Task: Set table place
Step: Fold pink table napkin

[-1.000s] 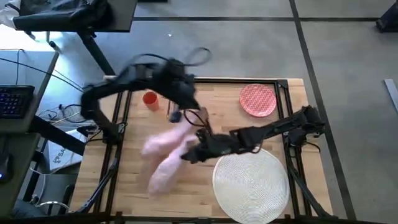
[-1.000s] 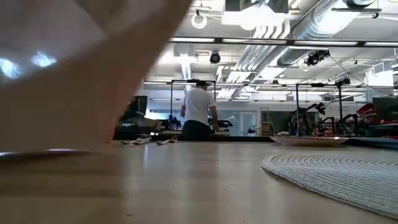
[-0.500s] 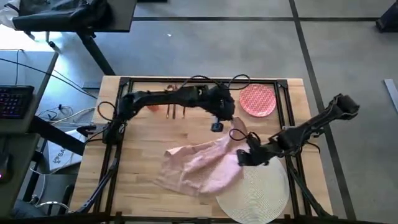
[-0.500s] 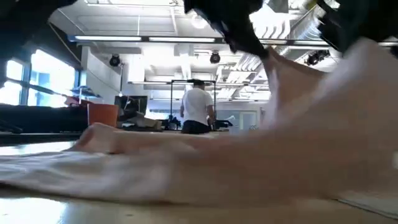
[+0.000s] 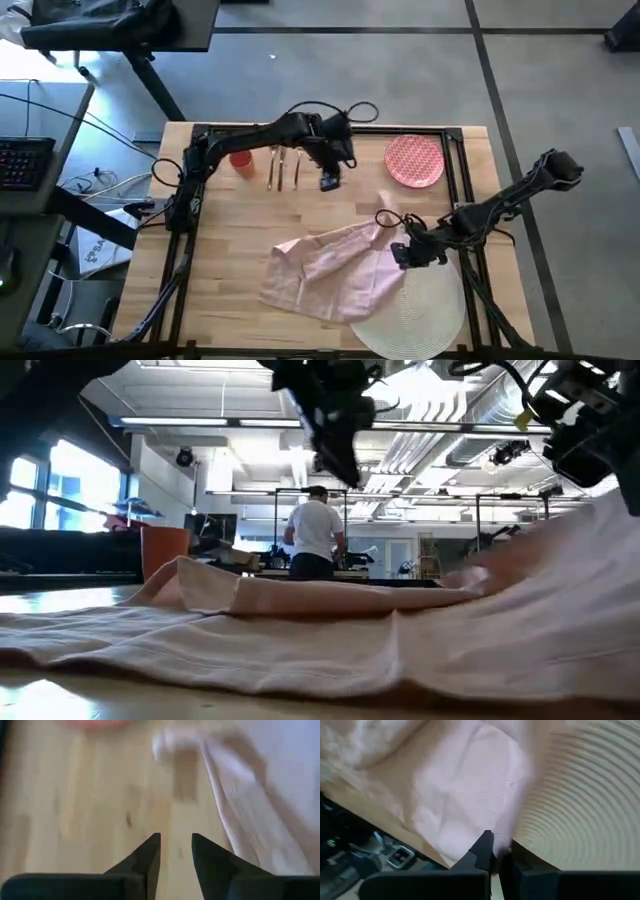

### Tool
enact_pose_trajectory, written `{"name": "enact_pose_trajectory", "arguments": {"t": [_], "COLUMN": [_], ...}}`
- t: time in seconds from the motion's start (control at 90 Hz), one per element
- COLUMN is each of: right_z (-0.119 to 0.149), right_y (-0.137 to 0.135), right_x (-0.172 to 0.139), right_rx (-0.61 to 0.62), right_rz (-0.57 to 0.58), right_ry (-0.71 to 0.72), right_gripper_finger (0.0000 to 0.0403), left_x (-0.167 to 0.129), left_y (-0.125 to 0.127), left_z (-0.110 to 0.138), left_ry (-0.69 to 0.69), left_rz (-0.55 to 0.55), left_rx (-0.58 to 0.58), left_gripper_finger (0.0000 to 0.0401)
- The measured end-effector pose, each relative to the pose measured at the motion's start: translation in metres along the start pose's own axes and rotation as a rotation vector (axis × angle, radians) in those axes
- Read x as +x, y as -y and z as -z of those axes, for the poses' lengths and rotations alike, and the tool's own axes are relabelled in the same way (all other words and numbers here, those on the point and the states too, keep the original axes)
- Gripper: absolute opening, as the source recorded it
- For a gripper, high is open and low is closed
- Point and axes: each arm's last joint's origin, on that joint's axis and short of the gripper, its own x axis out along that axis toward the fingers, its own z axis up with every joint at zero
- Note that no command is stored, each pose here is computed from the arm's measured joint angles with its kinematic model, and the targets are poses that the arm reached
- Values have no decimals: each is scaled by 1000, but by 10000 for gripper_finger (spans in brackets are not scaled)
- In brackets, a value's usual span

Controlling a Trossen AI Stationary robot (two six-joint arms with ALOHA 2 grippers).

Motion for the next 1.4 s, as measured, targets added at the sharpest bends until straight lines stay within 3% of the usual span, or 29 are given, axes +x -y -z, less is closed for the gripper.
{"name": "enact_pose_trajectory", "arguments": {"t": [0.144,0.267,0.456,0.567,0.744,0.944,1.156,1.4], "right_z": [-1,0,1,4,9,12,7,-1], "right_y": [6,7,5,-2,-18,-27,-26,-28], "right_x": [1,1,-3,-11,-36,-63,-70,-71], "right_rx": [-6,-71,-127,-145,-175,-233,-298,-348], "right_rz": [63,81,45,-4,-119,-129,-64,-52], "right_ry": [-22,-49,-68,-66,4,95,131,161], "right_gripper_finger": [3,25,89,133,183,192,193,193], "left_x": [1,13,50,71,93,116,138,146], "left_y": [25,56,107,127,125,98,103,126], "left_z": [14,19,36,43,44,59,79,93], "left_ry": [-141,-204,-342,-347,-272,-266,-258,-330], "left_rz": [214,377,370,357,385,363,402,309], "left_rx": [50,25,11,-16,-174,-301,-258,-255], "left_gripper_finger": [95,90,77,72,72,72,72,72]}}
